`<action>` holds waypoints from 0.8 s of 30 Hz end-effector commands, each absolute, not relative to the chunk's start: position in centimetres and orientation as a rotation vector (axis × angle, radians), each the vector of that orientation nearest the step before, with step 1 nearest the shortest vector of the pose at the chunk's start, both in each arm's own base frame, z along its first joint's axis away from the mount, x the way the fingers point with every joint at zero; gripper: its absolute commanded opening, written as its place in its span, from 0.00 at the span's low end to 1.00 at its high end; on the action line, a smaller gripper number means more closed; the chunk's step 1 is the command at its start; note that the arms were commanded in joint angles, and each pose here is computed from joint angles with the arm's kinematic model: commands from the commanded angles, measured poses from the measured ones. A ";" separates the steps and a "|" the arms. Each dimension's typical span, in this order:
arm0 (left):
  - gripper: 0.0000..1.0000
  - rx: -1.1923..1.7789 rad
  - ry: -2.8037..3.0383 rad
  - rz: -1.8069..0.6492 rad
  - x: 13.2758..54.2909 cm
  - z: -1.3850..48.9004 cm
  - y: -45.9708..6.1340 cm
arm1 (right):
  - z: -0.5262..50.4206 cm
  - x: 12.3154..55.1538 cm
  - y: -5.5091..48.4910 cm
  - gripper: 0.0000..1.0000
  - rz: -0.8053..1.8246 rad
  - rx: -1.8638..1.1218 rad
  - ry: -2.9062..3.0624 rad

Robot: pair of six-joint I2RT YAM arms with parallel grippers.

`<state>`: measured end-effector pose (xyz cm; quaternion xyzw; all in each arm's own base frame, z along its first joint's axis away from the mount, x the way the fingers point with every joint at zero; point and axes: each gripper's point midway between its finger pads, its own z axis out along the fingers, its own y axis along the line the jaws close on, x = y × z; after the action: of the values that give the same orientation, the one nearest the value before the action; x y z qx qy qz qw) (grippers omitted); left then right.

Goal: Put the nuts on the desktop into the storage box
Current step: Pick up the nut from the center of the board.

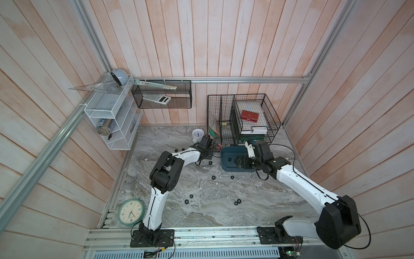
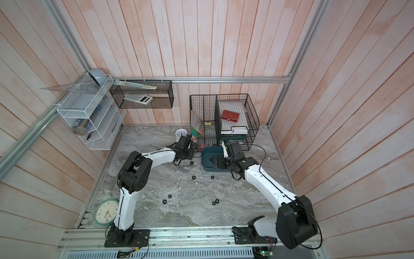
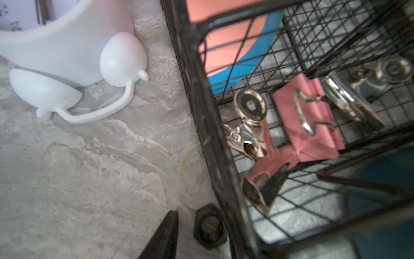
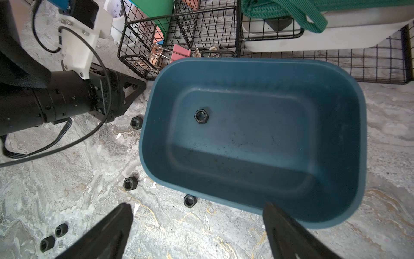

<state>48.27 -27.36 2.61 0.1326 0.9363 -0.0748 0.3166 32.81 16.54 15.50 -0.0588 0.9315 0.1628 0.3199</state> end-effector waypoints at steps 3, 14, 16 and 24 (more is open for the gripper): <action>0.27 0.372 2.476 -0.194 47.7 2.3 -27.6 | 16.5 33.3 16.4 0.98 0.416 -0.154 2.431; 0.23 0.305 2.437 -0.220 46.0 6.1 -26.2 | 16.5 33.4 16.7 0.98 0.444 -0.140 2.419; 0.23 0.292 2.427 -0.229 45.6 7.1 -26.0 | 16.5 33.3 16.7 0.98 0.455 -0.131 2.416; 0.23 0.327 2.370 -0.277 43.8 11.5 -28.0 | 16.2 32.3 16.3 0.98 0.476 -0.097 2.410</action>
<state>44.86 -26.91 10.13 0.1202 0.9216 -0.1031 0.3544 32.68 16.58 15.76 -0.0472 0.9275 0.1739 0.3275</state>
